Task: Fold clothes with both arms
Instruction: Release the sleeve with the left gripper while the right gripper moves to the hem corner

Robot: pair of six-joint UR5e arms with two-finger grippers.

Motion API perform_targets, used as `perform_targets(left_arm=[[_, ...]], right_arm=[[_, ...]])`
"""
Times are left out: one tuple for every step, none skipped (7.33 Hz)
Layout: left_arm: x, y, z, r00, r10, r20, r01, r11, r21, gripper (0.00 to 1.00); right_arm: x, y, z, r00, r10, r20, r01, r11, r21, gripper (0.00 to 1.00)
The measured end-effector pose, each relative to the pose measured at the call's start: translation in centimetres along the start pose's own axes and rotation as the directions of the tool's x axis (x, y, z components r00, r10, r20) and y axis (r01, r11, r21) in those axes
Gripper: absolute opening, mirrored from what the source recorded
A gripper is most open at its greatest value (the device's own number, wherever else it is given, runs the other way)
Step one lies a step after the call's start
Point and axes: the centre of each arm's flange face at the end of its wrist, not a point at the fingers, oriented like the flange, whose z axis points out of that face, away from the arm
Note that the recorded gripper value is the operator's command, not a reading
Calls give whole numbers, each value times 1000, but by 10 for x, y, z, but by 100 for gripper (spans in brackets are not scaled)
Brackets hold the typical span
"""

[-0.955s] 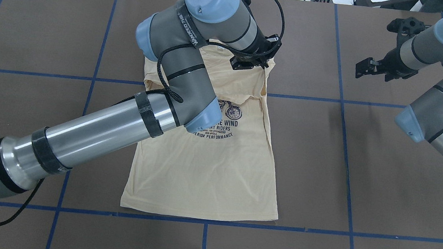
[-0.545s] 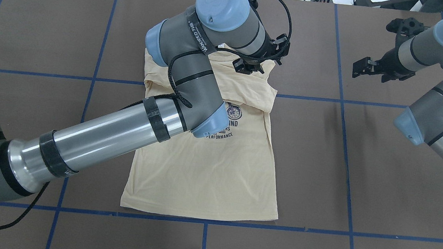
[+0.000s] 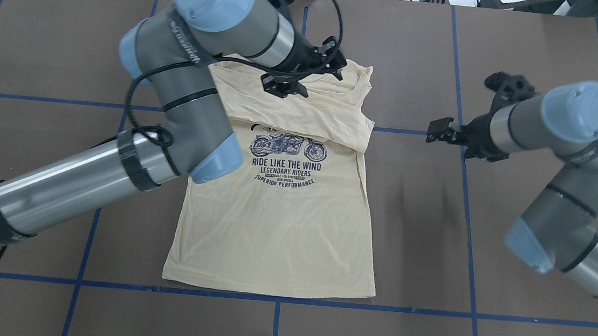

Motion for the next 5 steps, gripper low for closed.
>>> perform_targets(left_arm=[[-21, 0, -12, 1000, 25, 4, -25, 1000, 5, 75], [-31, 0, -17, 999, 35, 7, -35, 999, 8, 75], [-34, 0, -19, 999, 38, 9, -38, 999, 10, 75], [-35, -1, -19, 999, 39, 9, -39, 999, 12, 75], [-36, -1, -19, 999, 39, 10, -39, 999, 13, 75]], right_arm=[[-18, 65, -5, 997, 79, 6, -79, 997, 5, 99], [-30, 117, -15, 989, 147, -13, -147, 989, -8, 99], [-33, 158, -21, 980, 196, -28, -197, 980, -7, 99], [-31, 192, -20, 976, 217, -32, -217, 976, 9, 98], [-27, 213, -15, 973, 227, -39, -226, 974, 23, 98]])
